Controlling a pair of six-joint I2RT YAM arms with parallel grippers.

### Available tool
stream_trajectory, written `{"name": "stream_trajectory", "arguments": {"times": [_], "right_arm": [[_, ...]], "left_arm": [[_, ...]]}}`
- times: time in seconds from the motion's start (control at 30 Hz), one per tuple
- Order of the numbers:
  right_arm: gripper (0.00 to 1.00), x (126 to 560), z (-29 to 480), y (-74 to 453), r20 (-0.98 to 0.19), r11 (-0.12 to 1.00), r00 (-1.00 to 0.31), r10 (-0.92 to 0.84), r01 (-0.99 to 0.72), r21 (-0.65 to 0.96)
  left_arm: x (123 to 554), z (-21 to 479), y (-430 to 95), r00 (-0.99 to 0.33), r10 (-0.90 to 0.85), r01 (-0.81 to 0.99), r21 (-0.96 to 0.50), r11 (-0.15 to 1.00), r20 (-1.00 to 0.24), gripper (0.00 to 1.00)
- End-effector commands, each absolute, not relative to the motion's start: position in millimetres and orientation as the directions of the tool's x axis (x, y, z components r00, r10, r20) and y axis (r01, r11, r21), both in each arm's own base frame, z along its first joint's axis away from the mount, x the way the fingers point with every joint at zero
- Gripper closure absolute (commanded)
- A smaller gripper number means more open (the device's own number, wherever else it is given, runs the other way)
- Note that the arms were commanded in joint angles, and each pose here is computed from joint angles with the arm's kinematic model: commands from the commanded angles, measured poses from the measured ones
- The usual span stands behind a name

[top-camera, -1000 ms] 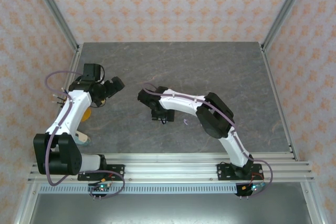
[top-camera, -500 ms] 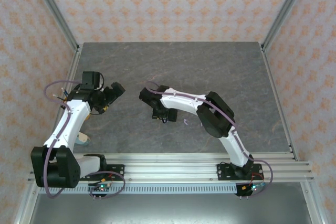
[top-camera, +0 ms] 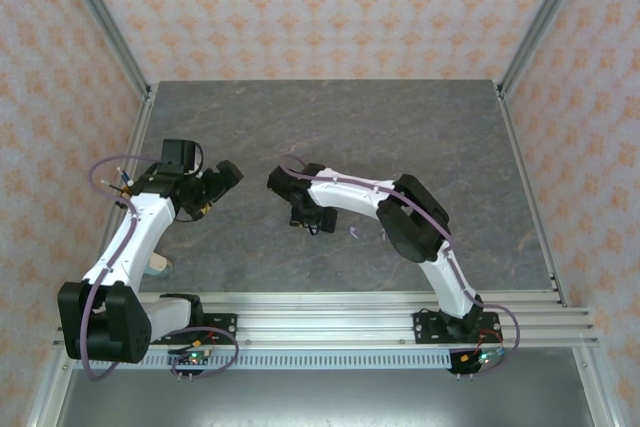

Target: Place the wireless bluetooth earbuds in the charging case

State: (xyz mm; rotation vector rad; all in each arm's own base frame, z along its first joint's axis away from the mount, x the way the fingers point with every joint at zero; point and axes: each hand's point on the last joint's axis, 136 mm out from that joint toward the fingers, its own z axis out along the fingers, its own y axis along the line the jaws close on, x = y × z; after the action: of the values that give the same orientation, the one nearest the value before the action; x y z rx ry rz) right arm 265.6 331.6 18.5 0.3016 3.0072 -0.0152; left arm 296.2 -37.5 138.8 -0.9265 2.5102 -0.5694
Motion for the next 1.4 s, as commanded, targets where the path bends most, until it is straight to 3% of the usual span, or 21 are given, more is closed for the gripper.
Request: {"name": "stream_trajectory", "arguments": {"times": [0.0, 0.47, 0.93, 1.37], "right_arm": [[0.37, 268.7, 7.6, 314.4, -0.129, 0.975, -0.969, 0.211, 0.218, -0.044], [0.52, 271.7, 24.3, 321.3, -0.134, 0.982, -0.973, 0.186, 0.187, 0.01], [0.53, 297.7, 67.9, 328.8, -0.2, 0.939, -0.922, 0.333, 0.305, 0.159], [0.52, 327.1, 60.4, 322.6, -0.108, 0.819, -0.835, 0.539, 0.49, 0.298]], "left_arm": [[294.3, 140.9, -42.6, -0.707, -0.669, -0.495, -0.514, 0.7, -0.231, 0.0], [293.0, 140.6, -49.7, -0.739, -0.632, -0.446, -0.533, 0.719, -0.234, 0.0], [284.9, 118.3, -81.1, -0.748, -0.613, -0.364, -0.614, 0.7, -0.255, 0.0], [290.4, 92.5, -139.9, -0.738, -0.556, -0.159, -0.701, 0.695, -0.384, 0.01]]}}
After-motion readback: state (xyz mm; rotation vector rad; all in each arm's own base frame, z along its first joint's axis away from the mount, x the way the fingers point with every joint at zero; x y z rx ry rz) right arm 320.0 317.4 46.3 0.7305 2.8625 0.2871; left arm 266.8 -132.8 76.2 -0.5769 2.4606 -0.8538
